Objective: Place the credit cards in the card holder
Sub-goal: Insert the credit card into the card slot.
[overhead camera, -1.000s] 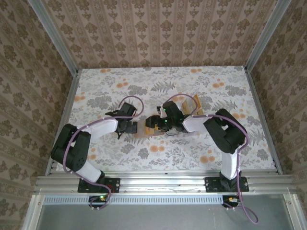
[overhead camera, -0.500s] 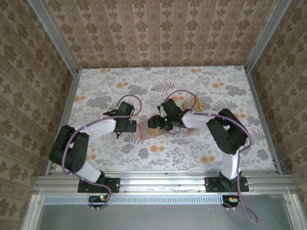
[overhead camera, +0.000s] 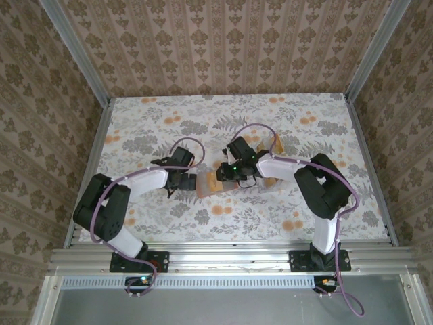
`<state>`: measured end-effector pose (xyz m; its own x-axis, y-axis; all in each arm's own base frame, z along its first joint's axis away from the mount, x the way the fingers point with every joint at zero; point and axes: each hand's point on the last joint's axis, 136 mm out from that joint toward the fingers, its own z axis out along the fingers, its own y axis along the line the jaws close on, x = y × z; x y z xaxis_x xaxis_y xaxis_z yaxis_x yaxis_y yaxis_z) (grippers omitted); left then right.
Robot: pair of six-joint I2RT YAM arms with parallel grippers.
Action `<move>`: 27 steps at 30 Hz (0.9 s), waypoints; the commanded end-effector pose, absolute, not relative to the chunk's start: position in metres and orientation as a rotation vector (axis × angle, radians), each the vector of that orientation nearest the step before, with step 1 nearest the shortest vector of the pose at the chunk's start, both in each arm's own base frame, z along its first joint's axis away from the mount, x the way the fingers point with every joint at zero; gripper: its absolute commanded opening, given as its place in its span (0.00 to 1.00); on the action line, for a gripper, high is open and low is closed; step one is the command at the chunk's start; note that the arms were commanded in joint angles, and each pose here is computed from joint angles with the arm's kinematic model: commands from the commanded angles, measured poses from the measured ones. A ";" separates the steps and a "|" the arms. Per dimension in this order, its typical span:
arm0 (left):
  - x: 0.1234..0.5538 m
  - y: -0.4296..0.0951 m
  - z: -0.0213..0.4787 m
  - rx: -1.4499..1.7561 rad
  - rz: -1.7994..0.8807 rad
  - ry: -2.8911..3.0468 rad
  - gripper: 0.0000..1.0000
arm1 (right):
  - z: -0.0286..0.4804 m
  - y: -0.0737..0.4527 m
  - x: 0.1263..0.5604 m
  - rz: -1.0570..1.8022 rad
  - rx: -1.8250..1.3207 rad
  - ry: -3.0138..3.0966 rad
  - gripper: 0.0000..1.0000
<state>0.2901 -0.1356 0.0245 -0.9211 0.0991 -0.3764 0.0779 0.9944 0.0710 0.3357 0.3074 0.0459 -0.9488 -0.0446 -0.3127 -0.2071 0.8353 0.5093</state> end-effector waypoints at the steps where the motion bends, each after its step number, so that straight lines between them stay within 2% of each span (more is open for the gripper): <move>1: 0.290 -0.135 0.020 0.110 0.112 2.761 1.00 | 0.054 0.298 0.342 0.713 -0.228 2.721 0.18; 10: 0.289 -0.135 0.015 0.116 0.136 2.772 1.00 | 0.044 0.293 0.341 0.668 -0.236 2.735 0.09; 27: 0.290 -0.137 0.009 0.128 0.149 2.782 1.00 | 0.023 0.308 0.340 0.664 -0.270 2.789 0.06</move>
<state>0.2925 -0.1394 0.0212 -0.9239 0.1114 -0.3661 0.0838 0.9924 0.0904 0.3417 0.3044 0.0246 -0.9486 -0.0944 -0.3019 -0.2236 0.8753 0.4288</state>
